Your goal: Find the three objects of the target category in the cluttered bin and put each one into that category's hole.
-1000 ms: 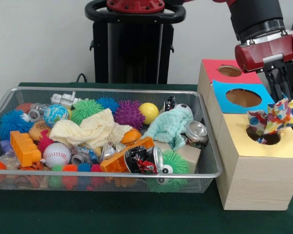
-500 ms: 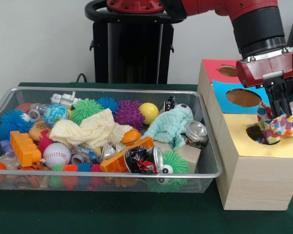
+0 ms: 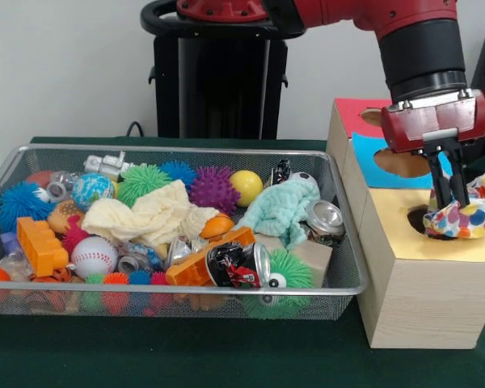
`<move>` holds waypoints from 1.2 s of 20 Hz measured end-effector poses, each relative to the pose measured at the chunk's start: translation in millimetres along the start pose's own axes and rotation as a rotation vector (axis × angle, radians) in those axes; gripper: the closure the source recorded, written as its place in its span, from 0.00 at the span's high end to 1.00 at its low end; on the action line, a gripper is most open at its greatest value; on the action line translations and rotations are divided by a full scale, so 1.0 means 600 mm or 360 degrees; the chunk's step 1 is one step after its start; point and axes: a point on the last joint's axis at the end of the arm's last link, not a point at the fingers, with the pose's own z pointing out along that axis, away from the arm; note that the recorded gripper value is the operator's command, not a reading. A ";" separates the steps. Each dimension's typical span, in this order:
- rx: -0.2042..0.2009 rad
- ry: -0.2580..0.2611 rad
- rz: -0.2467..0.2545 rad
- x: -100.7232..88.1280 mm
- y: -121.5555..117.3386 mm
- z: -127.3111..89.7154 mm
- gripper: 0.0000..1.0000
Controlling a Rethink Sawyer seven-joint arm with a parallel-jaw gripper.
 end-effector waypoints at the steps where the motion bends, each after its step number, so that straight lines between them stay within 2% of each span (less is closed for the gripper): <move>1: 0.0010 -0.0004 0.0002 -0.003 -0.001 0.001 0.00; 5: 0.0054 -0.0004 0.0007 -0.013 -0.007 0.002 0.00; 8: 0.0086 0.0029 0.0014 -0.014 -0.014 0.002 0.00; 10: 0.0110 0.0086 0.0018 -0.009 -0.020 0.003 0.00; 11: 0.0125 0.0159 0.0021 -0.003 -0.025 0.006 0.00; 13: 0.0135 0.0212 0.0024 0.001 -0.029 0.008 0.00; 18: 0.0165 0.0416 0.0025 0.018 -0.042 0.017 0.00; 21: 0.0176 0.0478 0.0012 0.010 -0.042 0.024 0.00; 24: 0.0181 0.0498 0.0000 0.003 -0.040 0.028 0.00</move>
